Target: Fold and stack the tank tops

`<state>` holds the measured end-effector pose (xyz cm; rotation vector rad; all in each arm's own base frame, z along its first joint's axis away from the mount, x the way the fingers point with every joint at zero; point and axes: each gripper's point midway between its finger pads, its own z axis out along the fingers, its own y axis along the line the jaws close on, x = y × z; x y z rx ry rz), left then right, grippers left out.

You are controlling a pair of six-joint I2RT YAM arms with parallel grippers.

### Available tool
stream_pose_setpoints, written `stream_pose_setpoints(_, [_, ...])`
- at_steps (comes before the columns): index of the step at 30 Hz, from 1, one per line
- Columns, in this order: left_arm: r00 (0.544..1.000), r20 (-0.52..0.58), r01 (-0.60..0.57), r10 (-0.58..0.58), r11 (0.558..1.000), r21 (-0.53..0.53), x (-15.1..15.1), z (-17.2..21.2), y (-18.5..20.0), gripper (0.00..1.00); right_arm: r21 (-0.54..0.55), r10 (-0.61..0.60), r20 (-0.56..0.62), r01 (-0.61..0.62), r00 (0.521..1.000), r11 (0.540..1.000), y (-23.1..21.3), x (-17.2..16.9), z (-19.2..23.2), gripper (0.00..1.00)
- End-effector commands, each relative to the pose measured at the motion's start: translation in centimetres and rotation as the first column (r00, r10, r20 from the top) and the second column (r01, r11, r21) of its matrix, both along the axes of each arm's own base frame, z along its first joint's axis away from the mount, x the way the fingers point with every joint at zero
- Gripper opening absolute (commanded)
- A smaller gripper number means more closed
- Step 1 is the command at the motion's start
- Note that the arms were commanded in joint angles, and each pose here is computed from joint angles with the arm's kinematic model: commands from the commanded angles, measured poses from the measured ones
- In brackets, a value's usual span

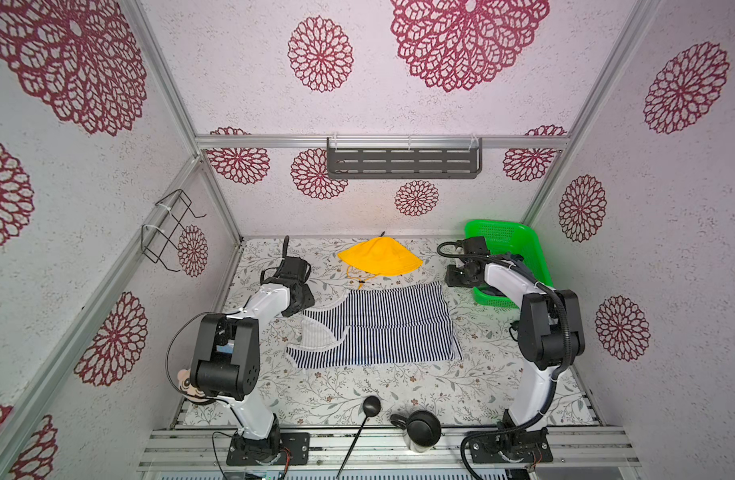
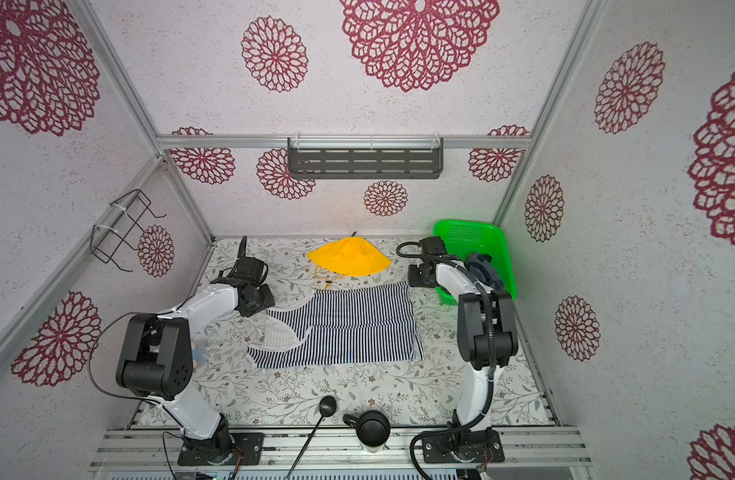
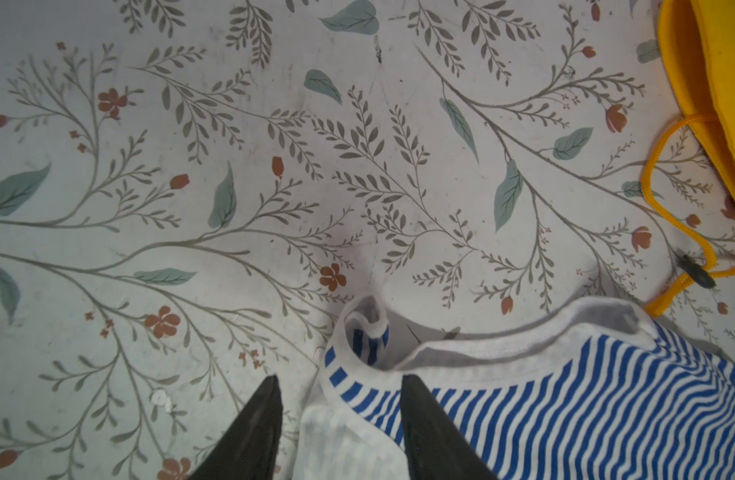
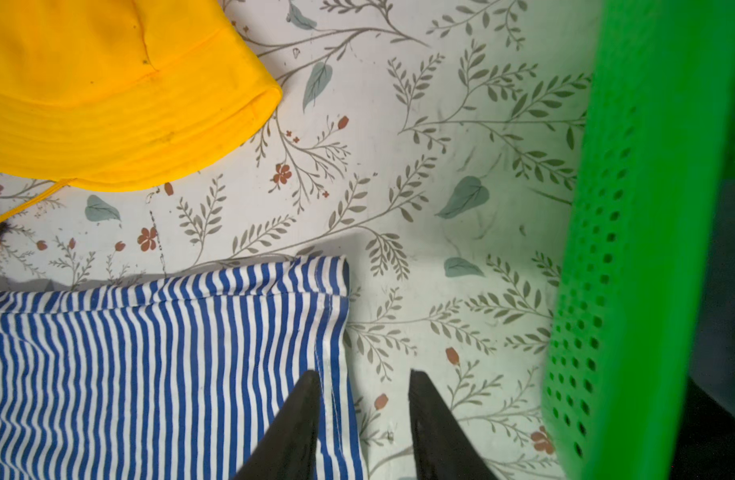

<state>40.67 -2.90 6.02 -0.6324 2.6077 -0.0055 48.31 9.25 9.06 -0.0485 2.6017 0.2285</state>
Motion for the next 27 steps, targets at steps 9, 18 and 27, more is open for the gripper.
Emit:
stream_pose_setpoints(9, [1.000, -0.017, 0.017, -0.018, 0.999, -0.051, 1.8, -2.7, -0.7, 0.32, 0.023, 0.017, 0.010, -0.017, 1.000, 1.000, 0.0, 2.4, -0.6, 0.41])
stream_pose_setpoints(18, [1.000, -0.010, 0.016, -0.017, 0.998, -0.065, 2.0, -2.5, -0.9, 0.00, 0.082, 0.047, -0.008, -0.047, 0.999, 0.996, 1.3, 2.8, -2.1, 0.46])
stream_pose_setpoints(27, [1.000, -0.011, 0.022, -0.022, 0.997, -0.070, 1.7, -2.2, -1.0, 0.00, 0.122, 0.086, -0.031, -0.082, 0.996, 0.989, 2.6, 3.6, -3.9, 0.45])
